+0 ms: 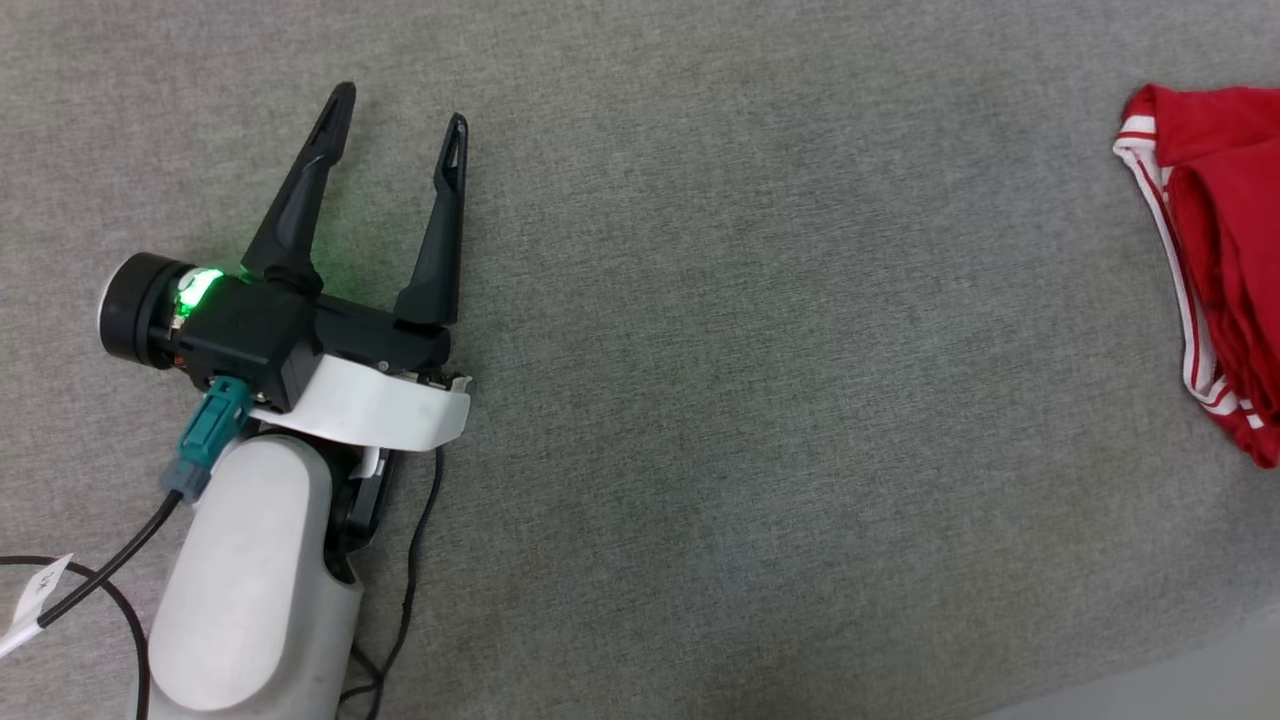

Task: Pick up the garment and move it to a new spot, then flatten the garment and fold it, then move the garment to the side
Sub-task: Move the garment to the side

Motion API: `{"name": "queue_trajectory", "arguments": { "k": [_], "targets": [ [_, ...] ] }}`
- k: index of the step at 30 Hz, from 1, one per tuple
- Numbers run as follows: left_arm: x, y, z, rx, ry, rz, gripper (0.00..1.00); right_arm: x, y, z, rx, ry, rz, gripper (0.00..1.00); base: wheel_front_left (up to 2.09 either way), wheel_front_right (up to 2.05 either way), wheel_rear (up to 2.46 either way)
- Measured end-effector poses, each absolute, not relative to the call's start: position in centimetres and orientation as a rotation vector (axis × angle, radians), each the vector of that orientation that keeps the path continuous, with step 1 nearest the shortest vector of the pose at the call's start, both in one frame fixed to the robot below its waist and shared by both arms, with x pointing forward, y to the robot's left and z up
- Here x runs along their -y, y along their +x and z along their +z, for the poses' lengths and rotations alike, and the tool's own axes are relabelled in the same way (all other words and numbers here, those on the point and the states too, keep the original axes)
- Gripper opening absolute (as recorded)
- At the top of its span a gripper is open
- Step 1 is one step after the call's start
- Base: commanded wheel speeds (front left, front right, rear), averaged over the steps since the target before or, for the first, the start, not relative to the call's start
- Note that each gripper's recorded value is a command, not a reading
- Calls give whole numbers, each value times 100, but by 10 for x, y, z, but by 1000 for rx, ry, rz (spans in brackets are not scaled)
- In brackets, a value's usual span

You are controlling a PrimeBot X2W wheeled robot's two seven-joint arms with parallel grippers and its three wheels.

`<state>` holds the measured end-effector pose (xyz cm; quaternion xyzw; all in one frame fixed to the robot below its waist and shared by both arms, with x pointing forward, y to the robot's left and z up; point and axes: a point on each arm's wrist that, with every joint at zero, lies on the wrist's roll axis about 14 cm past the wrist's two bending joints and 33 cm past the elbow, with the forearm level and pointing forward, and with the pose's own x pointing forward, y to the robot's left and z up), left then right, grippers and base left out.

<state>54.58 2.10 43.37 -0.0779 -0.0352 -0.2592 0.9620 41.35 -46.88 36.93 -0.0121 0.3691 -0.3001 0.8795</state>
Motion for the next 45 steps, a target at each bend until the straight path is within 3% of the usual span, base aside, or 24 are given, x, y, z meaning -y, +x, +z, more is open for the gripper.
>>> {"name": "queue_trajectory", "arguments": {
  "k": [1,2,12,17,31,38,45],
  "targets": [
    [-22,546,431,65,-157,-524,100,470,414,368,-763,-31,-632,91,0,0,0],
    [-22,546,430,62,-157,-523,100,473,413,369,-751,-27,-646,100,0,0,0],
    [-39,528,435,33,-154,-474,100,482,408,408,-553,-89,-662,100,0,0,0],
    [-59,504,443,4,-151,-404,100,467,410,448,-387,-129,-603,100,0,0,0],
    [-112,431,488,32,-173,-207,100,335,382,499,-117,-27,-307,100,0,0,0],
    [-146,410,500,58,-147,-110,100,257,390,511,-51,25,-110,100,0,0,0],
    [-168,393,508,81,-105,-71,100,213,379,521,-6,49,-3,100,0,0,0]
  ]
}}
